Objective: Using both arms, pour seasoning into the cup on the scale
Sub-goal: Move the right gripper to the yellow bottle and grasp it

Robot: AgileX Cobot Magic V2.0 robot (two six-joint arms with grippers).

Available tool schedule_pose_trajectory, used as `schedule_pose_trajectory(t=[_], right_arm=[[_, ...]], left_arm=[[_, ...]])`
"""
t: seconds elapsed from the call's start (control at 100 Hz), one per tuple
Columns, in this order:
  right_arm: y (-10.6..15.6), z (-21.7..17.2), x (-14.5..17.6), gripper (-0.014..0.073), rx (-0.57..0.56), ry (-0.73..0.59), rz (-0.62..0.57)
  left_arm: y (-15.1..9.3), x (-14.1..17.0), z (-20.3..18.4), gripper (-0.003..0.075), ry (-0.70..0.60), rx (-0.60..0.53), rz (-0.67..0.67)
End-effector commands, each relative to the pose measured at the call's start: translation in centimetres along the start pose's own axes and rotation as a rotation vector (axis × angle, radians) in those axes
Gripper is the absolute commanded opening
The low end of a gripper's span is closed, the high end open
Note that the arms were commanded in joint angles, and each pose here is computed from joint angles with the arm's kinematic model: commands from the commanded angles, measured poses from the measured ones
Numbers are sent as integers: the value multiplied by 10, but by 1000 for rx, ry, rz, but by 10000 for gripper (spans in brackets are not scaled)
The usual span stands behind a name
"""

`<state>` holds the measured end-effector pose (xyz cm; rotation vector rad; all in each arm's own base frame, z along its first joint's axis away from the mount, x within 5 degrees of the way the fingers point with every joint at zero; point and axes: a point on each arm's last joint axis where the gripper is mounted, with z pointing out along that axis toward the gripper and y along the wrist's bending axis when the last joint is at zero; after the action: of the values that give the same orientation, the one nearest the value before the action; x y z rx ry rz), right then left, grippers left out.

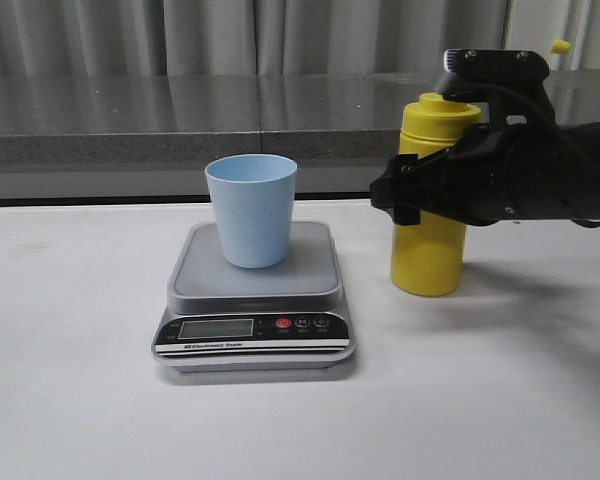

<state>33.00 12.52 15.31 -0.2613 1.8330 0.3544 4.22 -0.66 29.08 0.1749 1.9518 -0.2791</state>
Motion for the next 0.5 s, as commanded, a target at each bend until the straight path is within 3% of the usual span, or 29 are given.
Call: schedule_pose_trajectory(t=[0.0, 0.12, 0.31, 0.49], right_arm=[[2, -1, -28, 632, -12, -143, 0], [1, 0, -28, 561, -2, -146, 11], [1, 0, -28, 316, 2, -146, 14], [1, 0, -29, 264, 0, -151, 12]], left_arm=[[-2, -13, -3, 11, -79, 15, -4], [-2, -13, -3, 11, -79, 15, -4], [-2, -13, -3, 11, -79, 15, -4], [-2, -13, -3, 11, -79, 15, -4]])
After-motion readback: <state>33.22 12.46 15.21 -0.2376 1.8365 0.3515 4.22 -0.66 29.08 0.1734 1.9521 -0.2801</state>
